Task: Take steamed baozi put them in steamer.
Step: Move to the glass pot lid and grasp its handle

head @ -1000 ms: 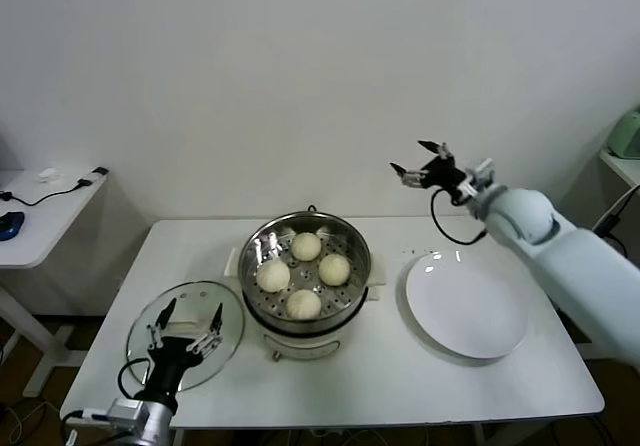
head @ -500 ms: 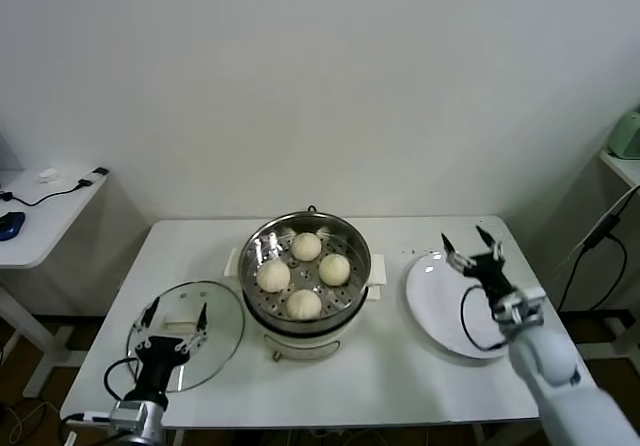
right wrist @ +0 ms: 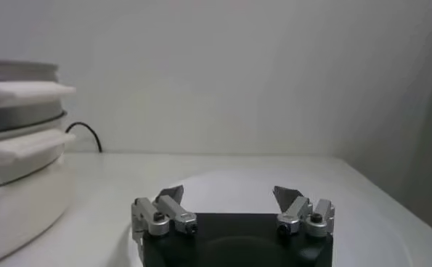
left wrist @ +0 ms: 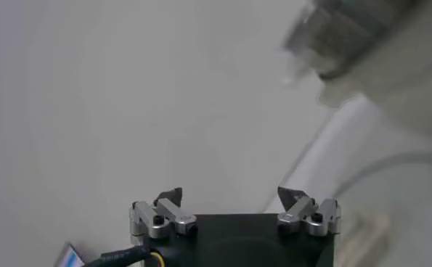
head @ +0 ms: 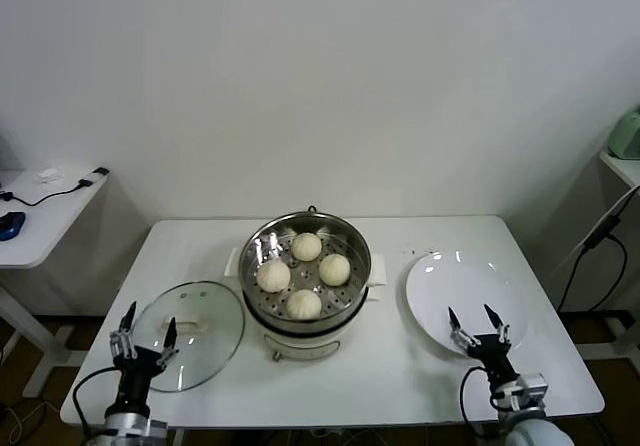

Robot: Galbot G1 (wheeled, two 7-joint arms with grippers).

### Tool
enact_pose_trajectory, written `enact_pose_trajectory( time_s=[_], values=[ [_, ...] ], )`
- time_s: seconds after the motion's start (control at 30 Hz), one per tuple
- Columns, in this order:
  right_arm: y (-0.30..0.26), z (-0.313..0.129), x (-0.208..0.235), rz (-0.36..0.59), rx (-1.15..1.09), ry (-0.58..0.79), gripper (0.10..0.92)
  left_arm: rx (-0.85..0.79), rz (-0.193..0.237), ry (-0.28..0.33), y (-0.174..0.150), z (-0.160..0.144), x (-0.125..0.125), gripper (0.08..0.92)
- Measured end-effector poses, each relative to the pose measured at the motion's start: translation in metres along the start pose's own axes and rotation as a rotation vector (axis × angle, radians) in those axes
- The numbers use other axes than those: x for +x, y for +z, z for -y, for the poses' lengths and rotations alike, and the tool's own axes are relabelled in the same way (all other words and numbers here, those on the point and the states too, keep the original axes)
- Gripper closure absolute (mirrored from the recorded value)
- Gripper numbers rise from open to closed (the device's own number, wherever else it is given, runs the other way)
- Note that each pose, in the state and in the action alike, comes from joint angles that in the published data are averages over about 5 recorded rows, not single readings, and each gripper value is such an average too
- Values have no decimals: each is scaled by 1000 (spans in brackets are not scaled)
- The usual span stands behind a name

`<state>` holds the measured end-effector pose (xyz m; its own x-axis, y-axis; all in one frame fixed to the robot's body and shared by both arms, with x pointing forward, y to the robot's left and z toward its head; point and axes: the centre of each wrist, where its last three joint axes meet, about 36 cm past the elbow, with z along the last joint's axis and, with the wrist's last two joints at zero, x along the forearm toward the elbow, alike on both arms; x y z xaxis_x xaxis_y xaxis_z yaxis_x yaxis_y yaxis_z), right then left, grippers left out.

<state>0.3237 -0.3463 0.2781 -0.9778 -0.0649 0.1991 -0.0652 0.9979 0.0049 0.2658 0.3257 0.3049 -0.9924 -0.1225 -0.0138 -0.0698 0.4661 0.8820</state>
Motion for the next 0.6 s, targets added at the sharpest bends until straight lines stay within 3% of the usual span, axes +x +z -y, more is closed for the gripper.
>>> enact_pose_trajectory(
  time_s=[0.3, 0.6],
  values=[
    [6, -6, 12, -24, 4, 20, 199, -353, 16, 22, 27, 29, -2, 177],
    [4, -10, 19, -36, 6, 34, 199, -489, 31, 36, 40, 50, -16, 177]
  ],
)
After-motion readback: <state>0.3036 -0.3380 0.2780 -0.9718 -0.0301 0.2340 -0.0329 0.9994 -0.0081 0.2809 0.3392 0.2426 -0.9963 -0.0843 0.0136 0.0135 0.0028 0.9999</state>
